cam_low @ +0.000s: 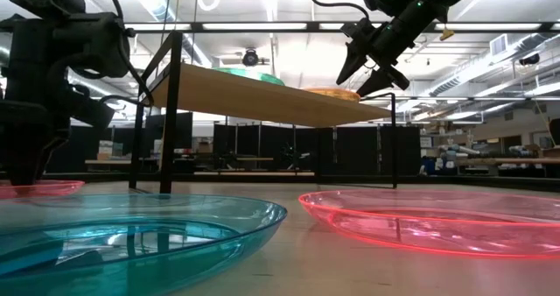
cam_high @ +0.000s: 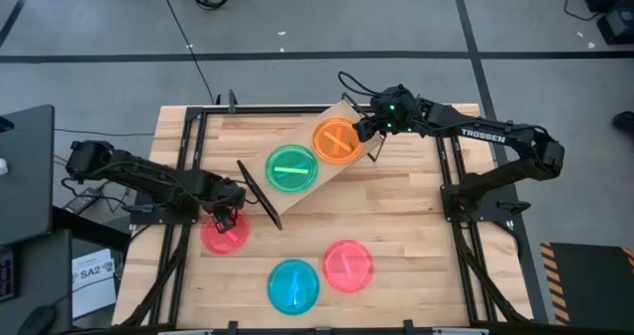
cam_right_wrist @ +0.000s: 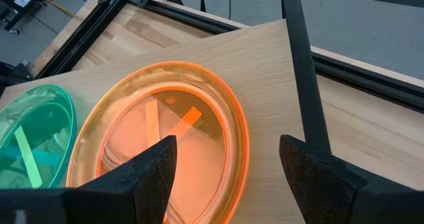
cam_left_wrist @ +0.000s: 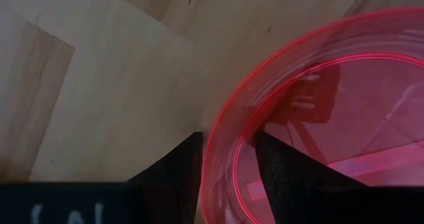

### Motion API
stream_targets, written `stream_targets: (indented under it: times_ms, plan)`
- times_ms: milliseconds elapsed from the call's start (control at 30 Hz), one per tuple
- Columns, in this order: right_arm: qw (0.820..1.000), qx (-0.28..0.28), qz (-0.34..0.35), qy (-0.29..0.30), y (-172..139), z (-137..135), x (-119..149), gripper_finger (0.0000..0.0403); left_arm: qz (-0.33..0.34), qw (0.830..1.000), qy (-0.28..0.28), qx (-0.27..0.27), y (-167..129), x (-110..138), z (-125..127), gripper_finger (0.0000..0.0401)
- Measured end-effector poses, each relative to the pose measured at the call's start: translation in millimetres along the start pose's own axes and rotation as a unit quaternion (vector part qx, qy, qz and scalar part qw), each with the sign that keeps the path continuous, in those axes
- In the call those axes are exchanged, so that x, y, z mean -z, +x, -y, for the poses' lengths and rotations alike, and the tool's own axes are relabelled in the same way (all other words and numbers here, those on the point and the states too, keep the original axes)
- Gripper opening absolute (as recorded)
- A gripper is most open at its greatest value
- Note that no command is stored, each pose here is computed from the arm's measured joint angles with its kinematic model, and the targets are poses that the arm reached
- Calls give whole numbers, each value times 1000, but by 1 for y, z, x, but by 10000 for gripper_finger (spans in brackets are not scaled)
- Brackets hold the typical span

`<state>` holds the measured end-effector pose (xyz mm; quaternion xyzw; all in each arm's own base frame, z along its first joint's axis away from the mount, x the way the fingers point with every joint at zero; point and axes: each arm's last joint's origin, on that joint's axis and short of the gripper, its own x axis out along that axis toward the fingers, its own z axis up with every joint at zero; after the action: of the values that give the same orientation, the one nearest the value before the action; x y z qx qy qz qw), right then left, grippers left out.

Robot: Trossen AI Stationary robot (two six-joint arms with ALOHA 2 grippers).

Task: Place and stack plates onto a shelf
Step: Stack the left pink plate on the green plate on the shelf

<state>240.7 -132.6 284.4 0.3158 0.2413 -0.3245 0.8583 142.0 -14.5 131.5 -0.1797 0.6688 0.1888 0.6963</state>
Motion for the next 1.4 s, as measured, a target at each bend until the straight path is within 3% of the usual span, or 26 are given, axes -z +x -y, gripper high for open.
stream_targets:
  times_ms: [400, 767, 1067, 1400]
  plan:
    - [1000, 0, 0, 0, 0, 0, 0, 272, 17, 999, 40, -18, -29, -14, 7, 142]
    - [1000, 0, 0, 0, 0, 0, 0, 272, 46, 996, 50, -65, -30, -16, 5, 142]
    - [1000, 0, 0, 0, 0, 0, 0, 272, -11, 998, 47, -39, -15, -6, -4, 142]
    - [1000, 0, 0, 0, 0, 0, 0, 272, -16, 998, 43, -30, -17, -7, -3, 142]
